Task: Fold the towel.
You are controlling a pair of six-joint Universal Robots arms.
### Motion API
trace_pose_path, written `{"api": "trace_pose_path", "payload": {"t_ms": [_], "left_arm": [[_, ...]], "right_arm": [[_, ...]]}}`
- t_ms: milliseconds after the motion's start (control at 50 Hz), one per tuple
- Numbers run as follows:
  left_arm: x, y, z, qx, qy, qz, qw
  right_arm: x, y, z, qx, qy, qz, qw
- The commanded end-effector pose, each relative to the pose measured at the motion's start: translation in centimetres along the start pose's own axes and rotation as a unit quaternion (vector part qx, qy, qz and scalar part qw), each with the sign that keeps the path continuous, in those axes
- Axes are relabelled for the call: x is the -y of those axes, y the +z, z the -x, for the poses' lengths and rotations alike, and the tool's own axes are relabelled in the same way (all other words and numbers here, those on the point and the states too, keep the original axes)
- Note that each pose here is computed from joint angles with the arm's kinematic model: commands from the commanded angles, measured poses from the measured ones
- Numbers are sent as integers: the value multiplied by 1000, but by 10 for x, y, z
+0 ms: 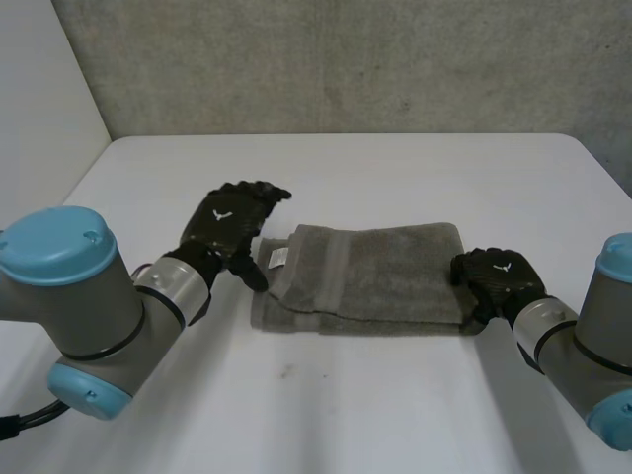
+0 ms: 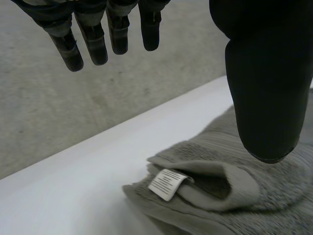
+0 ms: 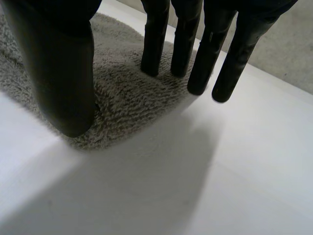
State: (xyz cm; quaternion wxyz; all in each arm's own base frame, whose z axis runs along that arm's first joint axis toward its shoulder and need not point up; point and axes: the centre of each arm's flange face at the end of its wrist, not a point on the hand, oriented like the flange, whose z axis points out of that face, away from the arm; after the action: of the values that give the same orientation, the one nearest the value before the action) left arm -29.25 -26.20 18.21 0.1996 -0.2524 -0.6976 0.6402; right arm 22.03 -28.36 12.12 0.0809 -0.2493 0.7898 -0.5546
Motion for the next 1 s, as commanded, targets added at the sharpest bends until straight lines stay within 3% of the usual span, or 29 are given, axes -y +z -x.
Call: {"api": "trace_pose_path", "payload": {"t_ms": [20,120,280,320,340,420,460,640,760,860,1000], "left_arm": [[10,-4,10,46,-35,-1,998],[11,-7,12,55,-45,9,997],[22,-8,19,66,-43,-6,997],[27,-9,24,73,-43,-12,996],[27,-9,24,73,-43,-12,996],[36,-13,34,88,-44,-14,995],[36,-14,37,92,-46,-11,995],[36,-15,42,98,-53,-4,994],[37,-14,43,100,-52,-6,994],[39,-12,44,100,-52,-10,994],[44,-8,40,93,-50,-18,994]], "right_arm": [[-10,7,2,2,16,8,1000],[0,7,-3,-14,9,-16,1000],[69,12,-3,-18,-29,-126,992],[93,10,42,50,-50,-152,986],[93,10,42,50,-50,-152,986],[109,6,125,165,-95,-164,968],[109,4,145,192,-115,-161,961],[51,2,213,293,-234,-67,925],[61,3,210,278,-218,-74,932],[93,-6,190,226,-144,-84,960],[110,-15,155,167,-90,-83,978]]}}
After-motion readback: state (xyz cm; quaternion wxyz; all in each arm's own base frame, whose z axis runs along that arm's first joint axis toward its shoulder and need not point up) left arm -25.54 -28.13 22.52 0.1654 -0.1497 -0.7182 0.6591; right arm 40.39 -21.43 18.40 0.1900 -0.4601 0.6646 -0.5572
